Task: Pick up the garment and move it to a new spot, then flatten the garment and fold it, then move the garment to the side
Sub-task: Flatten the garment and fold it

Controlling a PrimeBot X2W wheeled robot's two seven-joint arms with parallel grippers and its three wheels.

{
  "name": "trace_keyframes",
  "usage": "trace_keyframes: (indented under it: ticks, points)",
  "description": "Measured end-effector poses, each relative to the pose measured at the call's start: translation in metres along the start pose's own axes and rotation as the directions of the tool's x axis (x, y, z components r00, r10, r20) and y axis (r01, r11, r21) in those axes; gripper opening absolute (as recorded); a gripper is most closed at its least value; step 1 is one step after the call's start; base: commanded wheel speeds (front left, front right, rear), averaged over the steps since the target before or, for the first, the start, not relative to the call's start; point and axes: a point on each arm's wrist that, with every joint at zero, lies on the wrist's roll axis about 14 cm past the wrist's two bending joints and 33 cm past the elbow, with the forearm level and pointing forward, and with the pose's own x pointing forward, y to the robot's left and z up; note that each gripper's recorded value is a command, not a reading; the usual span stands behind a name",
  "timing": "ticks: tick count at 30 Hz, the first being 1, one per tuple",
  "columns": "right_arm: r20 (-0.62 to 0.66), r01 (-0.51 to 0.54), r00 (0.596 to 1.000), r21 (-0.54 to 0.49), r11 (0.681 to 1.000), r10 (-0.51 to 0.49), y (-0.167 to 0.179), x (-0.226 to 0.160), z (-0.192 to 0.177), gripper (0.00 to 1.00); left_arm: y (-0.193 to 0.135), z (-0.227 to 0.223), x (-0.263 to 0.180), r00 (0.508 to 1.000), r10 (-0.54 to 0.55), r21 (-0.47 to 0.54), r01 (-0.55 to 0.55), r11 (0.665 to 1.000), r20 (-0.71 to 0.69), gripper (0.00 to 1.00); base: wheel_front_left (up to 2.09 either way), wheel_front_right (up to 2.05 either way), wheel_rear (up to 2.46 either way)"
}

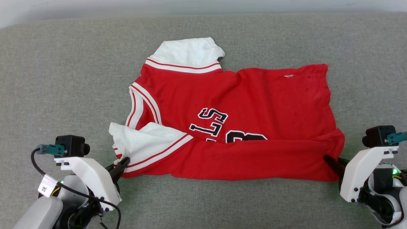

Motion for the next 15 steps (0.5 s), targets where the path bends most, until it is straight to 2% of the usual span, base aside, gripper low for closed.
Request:
trace_keyframes:
  ticks: [8,15]
  points:
    - [0.091,0.0,0.996,-0.032,0.999,0.003,0.002,-0.017,0.017,0.0,-0.002,0.008,-0.015,0.996,0.007,0.021,-0.009,1.0,0.089,0.0,0.0,0.0,0.0]
    - [0.148,0.003,0.989,-0.056,0.998,0.005,0.007,-0.05,0.016,0.0,-0.006,-0.008,-0.044,0.992,0.023,0.001,-0.023,1.0,0.121,0.0,0.0,0.0,0.0]
